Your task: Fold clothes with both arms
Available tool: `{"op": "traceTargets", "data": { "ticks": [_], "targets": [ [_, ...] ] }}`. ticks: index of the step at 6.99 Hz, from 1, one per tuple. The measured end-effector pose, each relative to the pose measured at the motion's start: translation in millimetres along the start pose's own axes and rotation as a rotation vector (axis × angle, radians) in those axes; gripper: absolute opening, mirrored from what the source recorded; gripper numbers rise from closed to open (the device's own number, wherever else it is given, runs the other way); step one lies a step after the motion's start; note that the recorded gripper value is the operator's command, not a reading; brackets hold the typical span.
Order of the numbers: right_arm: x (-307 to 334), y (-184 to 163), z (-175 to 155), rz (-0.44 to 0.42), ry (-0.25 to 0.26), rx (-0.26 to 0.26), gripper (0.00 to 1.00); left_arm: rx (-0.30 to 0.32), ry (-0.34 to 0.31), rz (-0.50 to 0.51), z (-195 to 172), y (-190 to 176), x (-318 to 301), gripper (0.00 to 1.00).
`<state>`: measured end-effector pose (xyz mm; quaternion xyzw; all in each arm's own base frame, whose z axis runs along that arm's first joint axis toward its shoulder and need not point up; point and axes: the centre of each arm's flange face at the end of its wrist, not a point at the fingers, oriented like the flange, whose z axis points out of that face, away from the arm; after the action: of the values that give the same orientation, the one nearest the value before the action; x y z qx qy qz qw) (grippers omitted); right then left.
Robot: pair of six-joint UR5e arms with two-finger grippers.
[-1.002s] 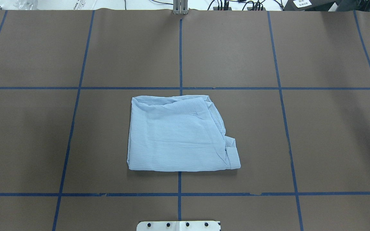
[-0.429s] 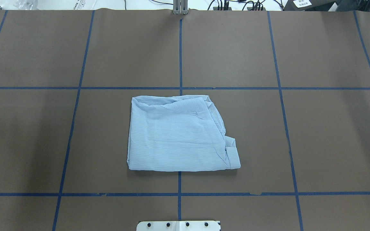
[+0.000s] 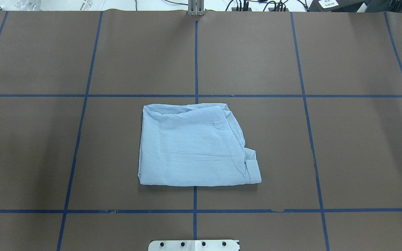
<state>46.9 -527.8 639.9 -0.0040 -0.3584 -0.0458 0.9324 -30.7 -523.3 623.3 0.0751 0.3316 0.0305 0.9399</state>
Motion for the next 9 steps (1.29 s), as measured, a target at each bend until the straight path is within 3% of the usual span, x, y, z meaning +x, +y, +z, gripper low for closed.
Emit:
{"op": "traceTargets", "data": {
  "ticks": [2, 9],
  "targets": [
    [-0.4, -0.6, -0.6, 0.001, -0.002, 0.001, 1.0, -0.067, -0.004, 0.048, -8.2, 4.3, -5.9, 1.0],
    [-0.8, -0.4, -1.1, 0.006, -0.003, -0.002, 1.0, -0.152, 0.006, 0.029, 1.3, 22.2, -21.8, 1.0]
  ]
}}
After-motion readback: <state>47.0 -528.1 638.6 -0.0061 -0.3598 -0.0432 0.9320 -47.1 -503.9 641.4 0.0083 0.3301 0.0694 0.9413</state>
